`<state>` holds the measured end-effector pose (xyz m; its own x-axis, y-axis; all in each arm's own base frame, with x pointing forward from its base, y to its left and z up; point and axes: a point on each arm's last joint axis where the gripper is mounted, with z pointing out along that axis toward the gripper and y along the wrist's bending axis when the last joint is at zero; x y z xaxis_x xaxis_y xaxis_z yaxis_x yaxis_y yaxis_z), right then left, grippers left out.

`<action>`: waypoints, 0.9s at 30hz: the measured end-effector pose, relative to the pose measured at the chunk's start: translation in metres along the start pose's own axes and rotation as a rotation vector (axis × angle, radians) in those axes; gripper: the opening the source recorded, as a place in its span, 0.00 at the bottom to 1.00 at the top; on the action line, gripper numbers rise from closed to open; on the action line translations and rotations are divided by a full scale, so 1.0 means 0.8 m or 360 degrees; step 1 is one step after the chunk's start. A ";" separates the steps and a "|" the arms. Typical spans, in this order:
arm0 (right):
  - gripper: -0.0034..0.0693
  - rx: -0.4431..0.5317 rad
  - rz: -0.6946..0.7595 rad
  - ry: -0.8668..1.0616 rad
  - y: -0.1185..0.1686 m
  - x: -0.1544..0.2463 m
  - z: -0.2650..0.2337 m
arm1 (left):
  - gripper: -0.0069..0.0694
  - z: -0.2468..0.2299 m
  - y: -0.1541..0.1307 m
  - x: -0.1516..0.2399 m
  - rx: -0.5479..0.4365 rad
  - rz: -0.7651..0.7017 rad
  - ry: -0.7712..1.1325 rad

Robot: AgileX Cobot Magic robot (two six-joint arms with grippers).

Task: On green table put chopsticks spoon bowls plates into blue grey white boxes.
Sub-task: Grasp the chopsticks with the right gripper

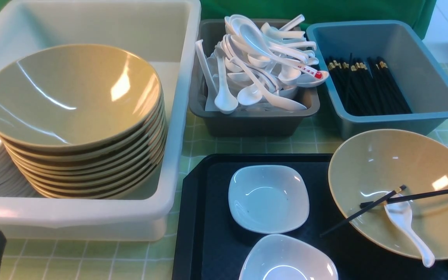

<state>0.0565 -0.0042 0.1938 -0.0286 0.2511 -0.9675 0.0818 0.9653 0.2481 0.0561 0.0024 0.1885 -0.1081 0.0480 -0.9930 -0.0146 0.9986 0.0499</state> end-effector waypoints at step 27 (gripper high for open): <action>0.37 -0.0065 0.0012 -0.0275 0.071 -0.280 0.010 | 0.09 -0.029 0.012 -0.292 0.0161 -0.0743 -0.0688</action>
<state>0.0752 -0.0058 0.4244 0.1436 0.2458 -0.9586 0.0405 0.9664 0.2539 0.0580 0.0005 0.4238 0.2976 -0.4097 -0.8623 0.1330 0.9122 -0.3876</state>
